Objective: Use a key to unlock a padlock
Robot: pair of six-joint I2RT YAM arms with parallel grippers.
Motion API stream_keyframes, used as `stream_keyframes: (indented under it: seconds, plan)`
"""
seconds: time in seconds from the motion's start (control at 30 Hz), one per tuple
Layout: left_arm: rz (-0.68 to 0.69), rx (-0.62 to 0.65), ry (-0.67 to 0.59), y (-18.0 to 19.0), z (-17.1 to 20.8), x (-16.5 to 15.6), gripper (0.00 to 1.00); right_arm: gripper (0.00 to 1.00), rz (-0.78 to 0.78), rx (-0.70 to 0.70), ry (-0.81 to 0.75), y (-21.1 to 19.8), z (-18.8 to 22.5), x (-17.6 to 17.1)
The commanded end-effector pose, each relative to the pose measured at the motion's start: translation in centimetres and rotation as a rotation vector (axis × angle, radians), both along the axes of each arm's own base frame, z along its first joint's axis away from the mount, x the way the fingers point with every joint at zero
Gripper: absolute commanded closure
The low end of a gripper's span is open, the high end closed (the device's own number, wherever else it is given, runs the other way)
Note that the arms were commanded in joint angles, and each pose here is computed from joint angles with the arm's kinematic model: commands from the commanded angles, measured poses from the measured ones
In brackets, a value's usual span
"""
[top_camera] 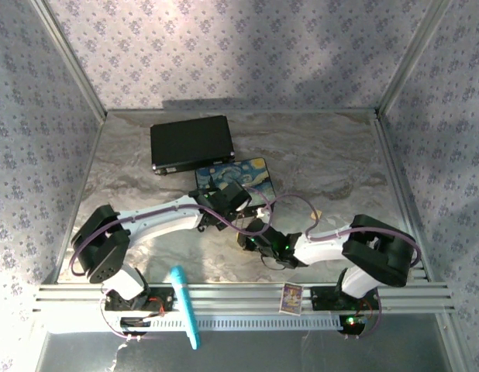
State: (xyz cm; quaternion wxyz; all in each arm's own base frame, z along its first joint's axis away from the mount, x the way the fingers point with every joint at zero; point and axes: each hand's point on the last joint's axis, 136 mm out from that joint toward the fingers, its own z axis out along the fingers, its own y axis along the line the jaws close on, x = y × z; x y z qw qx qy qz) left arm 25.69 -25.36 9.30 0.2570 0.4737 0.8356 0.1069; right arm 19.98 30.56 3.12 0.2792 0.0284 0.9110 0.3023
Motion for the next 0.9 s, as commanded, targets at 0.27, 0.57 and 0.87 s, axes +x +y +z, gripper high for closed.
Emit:
stream_keyframes:
  seconds: [0.27, 0.57, 0.87]
  plan:
    - [-0.041, 0.130, 0.193, 2.1, -7.3, -3.3, 0.67, 0.80, -0.146, 0.175, 0.034, 0.8, -0.1, 1.5]
    - [-0.061, 0.124, 0.200, 1.9, -7.4, -3.8, 0.67, 0.87, -0.231, 0.181, 0.028, -0.5, -1.1, 2.5]
    - [-0.064, 0.135, 0.190, 2.1, -7.2, -3.9, 0.67, 0.98, -0.243, 0.222, -0.032, -1.5, 0.1, 3.0]
